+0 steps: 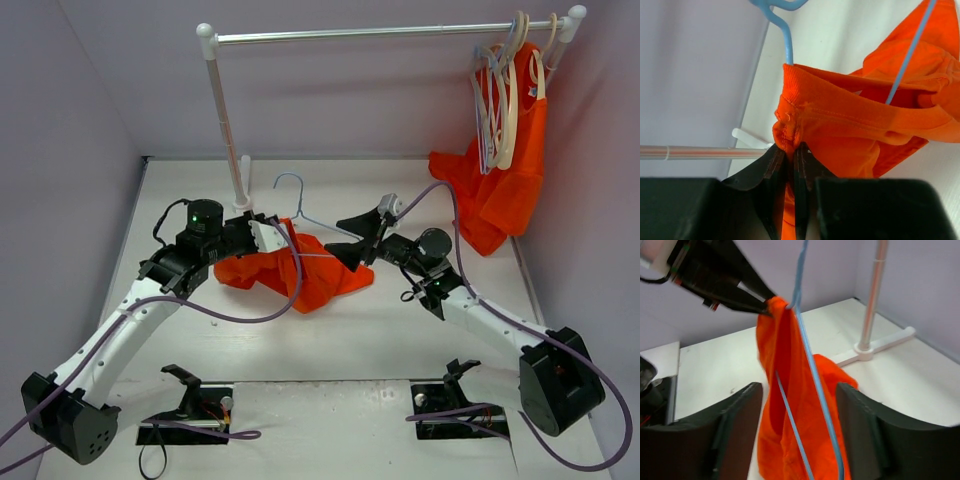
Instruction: Place the t-shirt on the hanger
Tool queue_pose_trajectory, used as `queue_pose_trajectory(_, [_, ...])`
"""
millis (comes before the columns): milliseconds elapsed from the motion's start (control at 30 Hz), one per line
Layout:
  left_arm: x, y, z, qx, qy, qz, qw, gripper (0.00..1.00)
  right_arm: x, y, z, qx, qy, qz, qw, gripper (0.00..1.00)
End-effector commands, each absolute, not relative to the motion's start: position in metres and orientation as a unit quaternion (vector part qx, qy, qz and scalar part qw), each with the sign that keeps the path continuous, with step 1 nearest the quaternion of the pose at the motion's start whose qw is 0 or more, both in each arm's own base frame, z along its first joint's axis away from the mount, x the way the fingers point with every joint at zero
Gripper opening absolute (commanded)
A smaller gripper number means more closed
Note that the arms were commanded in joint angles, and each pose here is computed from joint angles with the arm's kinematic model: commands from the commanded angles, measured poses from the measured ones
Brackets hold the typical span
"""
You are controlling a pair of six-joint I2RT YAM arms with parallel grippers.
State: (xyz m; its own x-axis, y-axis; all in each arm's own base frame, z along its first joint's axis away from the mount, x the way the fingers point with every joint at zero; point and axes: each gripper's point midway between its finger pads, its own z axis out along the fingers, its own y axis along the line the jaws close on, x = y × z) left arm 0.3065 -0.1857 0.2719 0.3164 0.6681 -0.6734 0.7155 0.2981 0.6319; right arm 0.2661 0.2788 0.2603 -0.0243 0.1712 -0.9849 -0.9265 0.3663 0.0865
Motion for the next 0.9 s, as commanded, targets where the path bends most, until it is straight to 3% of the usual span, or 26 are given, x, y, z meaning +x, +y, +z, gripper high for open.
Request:
queue_pose_trajectory(0, [0.306, -0.189, 0.316, 0.574, 0.543, -0.007, 0.612, 0.00, 0.282, 0.266, 0.309, -0.330, 0.526, 0.383, 0.684, 0.64])
queue_pose_trajectory(133, [0.309, -0.182, 0.315, 0.561, 0.553, 0.007, 0.616, 0.00, 0.298, 0.244, 0.324, -0.293, 0.546, 0.324, 0.715, 0.78])
queue_pose_trajectory(467, [0.320, -0.165, 0.311, 0.525, 0.584, 0.046, 0.617, 0.00, 0.315, 0.199, 0.338, -0.217, 0.596, 0.226, 0.739, 0.86])
queue_pose_trajectory(567, [0.327, -0.154, 0.313, 0.499, 0.604, 0.069, 0.617, 0.00, 0.315, 0.183, 0.339, -0.154, 0.614, 0.224, 0.741, 0.84])
queue_pose_trajectory(800, [0.335, -0.156, 0.298, 0.468, 0.646, 0.113, 0.592, 0.00, 0.316, 0.176, 0.297, -0.031, 0.660, 0.263, 0.703, 0.63])
queue_pose_trajectory(867, [0.334, -0.162, 0.295, 0.461, 0.652, 0.122, 0.589, 0.00, 0.315, 0.182, 0.280, -0.006, 0.670, 0.277, 0.689, 0.63])
